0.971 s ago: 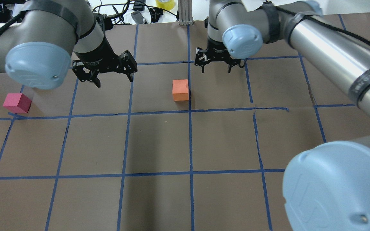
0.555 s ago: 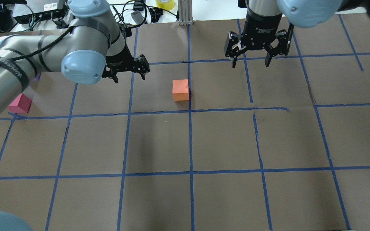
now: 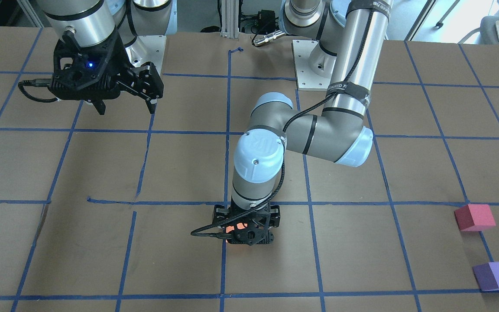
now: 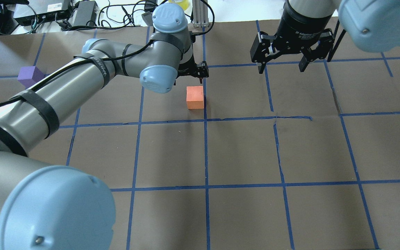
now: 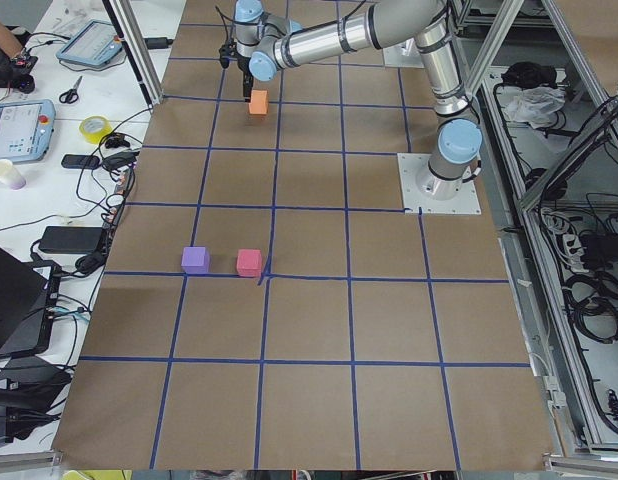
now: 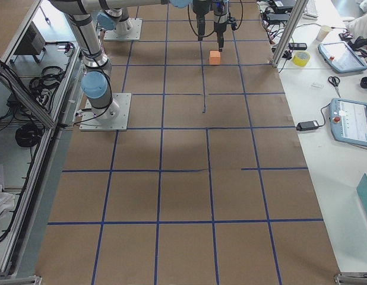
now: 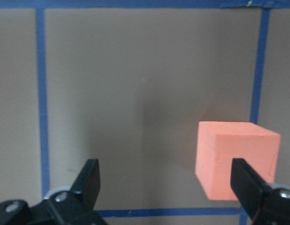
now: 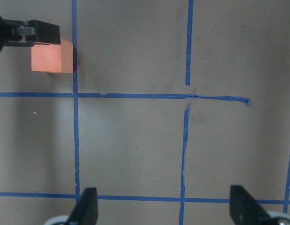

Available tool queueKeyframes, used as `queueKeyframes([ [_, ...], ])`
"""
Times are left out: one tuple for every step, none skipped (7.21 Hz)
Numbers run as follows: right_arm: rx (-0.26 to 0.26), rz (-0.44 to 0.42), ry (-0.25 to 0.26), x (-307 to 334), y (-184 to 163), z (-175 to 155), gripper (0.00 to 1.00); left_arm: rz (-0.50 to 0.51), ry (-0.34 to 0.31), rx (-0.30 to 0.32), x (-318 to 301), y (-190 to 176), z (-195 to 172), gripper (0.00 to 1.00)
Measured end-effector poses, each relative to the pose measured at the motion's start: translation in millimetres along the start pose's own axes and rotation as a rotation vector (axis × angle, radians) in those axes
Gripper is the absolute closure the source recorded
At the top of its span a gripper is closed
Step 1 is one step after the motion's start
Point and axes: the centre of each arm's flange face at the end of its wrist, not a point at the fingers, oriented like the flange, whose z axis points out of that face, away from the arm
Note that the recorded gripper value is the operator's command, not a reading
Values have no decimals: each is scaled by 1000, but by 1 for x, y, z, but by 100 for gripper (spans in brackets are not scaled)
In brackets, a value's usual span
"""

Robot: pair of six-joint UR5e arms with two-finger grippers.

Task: Arrange blocks in a line
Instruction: 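Move the left gripper over the orange block and lower it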

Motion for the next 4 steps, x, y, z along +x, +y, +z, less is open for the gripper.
queueKeyframes([
  [-2,-1,3,0,1,3,0,46,-3,-12,12,5,11,0],
  [-8,-1,6,1,2,4,0,83,-10,-22,16,8,19,0],
  [-11,0,7,1,3,4,0,100,-33,-24,14,8,24,0],
  [-14,0,7,2,4,4,0,108,-68,-21,11,7,28,0],
])
